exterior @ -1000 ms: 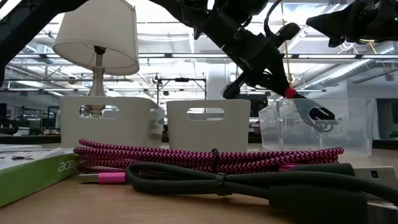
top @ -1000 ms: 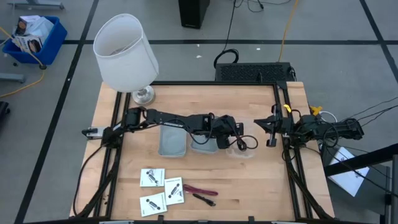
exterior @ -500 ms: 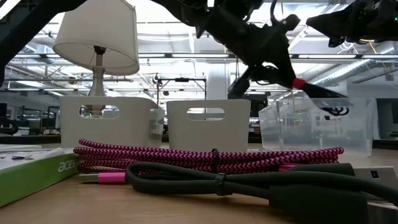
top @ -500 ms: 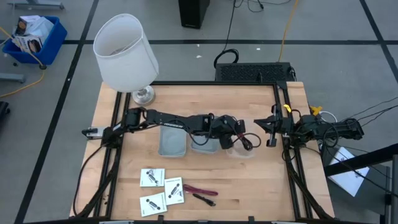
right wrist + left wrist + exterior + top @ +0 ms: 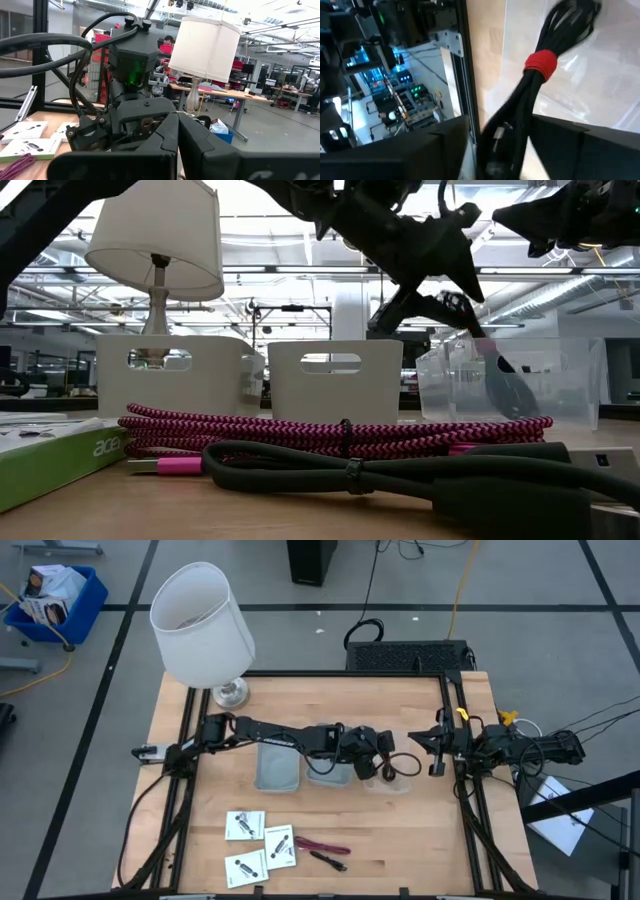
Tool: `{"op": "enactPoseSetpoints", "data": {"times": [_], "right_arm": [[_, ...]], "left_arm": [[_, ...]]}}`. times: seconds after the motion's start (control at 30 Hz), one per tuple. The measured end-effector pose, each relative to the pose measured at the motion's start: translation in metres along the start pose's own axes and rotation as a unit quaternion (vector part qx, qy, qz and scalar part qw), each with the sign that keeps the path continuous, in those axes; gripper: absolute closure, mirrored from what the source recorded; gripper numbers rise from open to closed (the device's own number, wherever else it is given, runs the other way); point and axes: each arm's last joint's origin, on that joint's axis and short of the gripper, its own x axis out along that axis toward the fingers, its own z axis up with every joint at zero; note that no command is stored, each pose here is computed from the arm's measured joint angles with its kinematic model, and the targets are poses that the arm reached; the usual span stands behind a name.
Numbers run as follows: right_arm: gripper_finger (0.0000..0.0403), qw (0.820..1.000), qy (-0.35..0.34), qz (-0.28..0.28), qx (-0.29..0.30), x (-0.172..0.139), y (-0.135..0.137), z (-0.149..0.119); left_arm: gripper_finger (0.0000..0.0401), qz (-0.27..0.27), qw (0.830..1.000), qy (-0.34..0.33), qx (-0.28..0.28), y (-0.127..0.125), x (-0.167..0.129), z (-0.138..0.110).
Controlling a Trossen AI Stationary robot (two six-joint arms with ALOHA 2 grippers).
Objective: Pick and place items into bin
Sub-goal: Put the top black charger cable into the transparent bin, then put the pink charger cable into the transparent bin
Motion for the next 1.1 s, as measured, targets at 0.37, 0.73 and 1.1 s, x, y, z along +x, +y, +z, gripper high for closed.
{"op": "enactPoseSetpoints", "data": {"times": [0.37, 0.73, 1.1], "right_arm": [[0.0403, 1.000, -0.005, -0.001, -0.002, 0.000, 0.000, 0.001], [0.0403, 1.000, -0.028, -0.004, 0.004, 0.000, -0.001, 0.006], [0.0403, 1.000, -0.009, 0.001, 0.018, 0.000, 0.000, 0.002]], "left_arm": [[0.0116, 0.093, 0.990, 0.093, -0.054, 0.028, -0.019, 0.009], [0.0135, 0.006, 0.951, 0.154, -0.270, 0.049, -0.158, 0.062], [0.0187, -0.192, 0.777, -0.009, -0.600, 0.031, -0.243, 0.131]]}}
